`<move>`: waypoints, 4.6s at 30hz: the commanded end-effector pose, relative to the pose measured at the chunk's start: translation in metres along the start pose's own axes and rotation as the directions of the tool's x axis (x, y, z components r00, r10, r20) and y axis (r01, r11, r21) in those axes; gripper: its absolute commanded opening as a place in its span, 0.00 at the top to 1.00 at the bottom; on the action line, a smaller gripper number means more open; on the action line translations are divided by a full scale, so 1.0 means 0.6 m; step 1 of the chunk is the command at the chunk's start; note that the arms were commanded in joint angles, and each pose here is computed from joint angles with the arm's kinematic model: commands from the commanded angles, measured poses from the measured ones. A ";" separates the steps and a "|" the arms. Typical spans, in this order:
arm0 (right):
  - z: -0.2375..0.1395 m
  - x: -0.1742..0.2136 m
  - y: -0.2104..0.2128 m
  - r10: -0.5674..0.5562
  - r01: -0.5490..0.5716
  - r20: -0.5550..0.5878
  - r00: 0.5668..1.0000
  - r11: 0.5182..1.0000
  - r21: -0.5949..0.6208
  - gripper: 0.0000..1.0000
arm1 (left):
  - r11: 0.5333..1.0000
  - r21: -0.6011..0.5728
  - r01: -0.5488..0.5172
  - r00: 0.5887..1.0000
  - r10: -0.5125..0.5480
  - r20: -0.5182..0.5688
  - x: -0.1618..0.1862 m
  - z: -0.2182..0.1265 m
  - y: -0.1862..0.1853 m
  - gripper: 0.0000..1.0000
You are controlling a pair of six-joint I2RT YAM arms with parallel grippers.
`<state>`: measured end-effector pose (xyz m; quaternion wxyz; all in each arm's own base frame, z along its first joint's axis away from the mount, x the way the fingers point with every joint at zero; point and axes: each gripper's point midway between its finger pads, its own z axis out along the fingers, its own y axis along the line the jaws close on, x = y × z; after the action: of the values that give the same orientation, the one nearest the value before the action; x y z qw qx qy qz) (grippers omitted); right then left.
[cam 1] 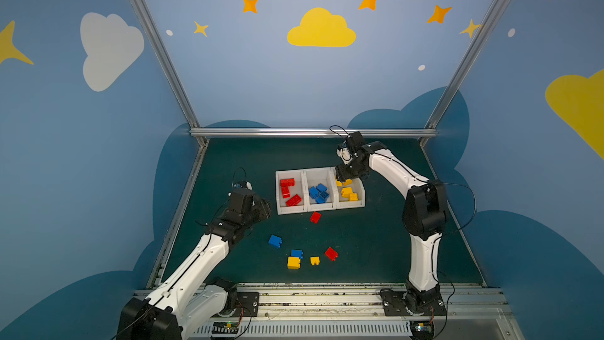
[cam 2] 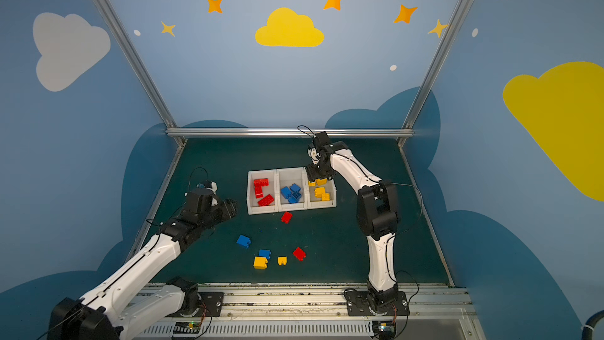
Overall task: Sort the legos into containers by color
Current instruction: 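Carry the yellow brick into the end compartment with the right gripper and release, then raise the right gripper from the bin while the left gripper lowers toward a blue brick, then close the left gripper on the blue brick while the right arm swings toward the pile, then carry the blue brick into the middle compartment with the left gripper and release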
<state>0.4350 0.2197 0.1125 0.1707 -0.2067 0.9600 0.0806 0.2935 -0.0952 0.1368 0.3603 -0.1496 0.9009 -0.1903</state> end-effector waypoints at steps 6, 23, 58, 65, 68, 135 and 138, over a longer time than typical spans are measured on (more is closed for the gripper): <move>-0.059 -0.004 -0.002 0.075 -0.075 0.050 0.996 0.997 0.006 0.30 | 0.994 0.046 -0.103 0.995 0.102 0.019 -0.011 -0.003 -0.018 0.37; -0.122 0.099 0.111 0.046 -0.045 0.017 0.999 0.997 -0.069 0.29 | 0.990 0.089 -0.112 0.971 0.128 -0.203 0.094 -0.065 0.000 0.35; -0.156 0.235 0.127 0.125 -0.123 0.027 0.992 0.989 -0.077 0.28 | 0.927 0.064 -0.370 0.834 0.362 -0.416 0.218 0.029 0.007 0.31; -0.146 0.236 0.131 0.137 -0.136 0.006 0.991 0.988 -0.078 0.28 | 0.914 0.069 -0.401 0.808 0.388 -0.443 0.229 0.035 0.007 0.35; -0.144 0.235 0.131 0.144 -0.143 -0.002 0.990 0.987 -0.075 0.28 | 0.911 0.054 -0.410 0.799 0.387 -0.459 0.233 0.036 0.014 0.38; -0.213 0.317 0.097 0.156 -0.143 0.143 0.977 0.985 -0.097 0.28 | 0.868 0.300 -0.396 0.854 0.468 -0.227 -0.030 0.259 -0.355 0.41; -0.214 0.314 0.098 0.147 -0.129 0.173 0.974 0.986 -0.109 0.28 | 0.867 0.311 -0.388 0.863 0.461 -0.208 -0.034 0.237 -0.353 0.41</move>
<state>0.2091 0.1718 0.1638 0.2215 -0.1312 0.9555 0.1441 0.4437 -0.3097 0.1206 0.2614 0.1292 0.9305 -0.2218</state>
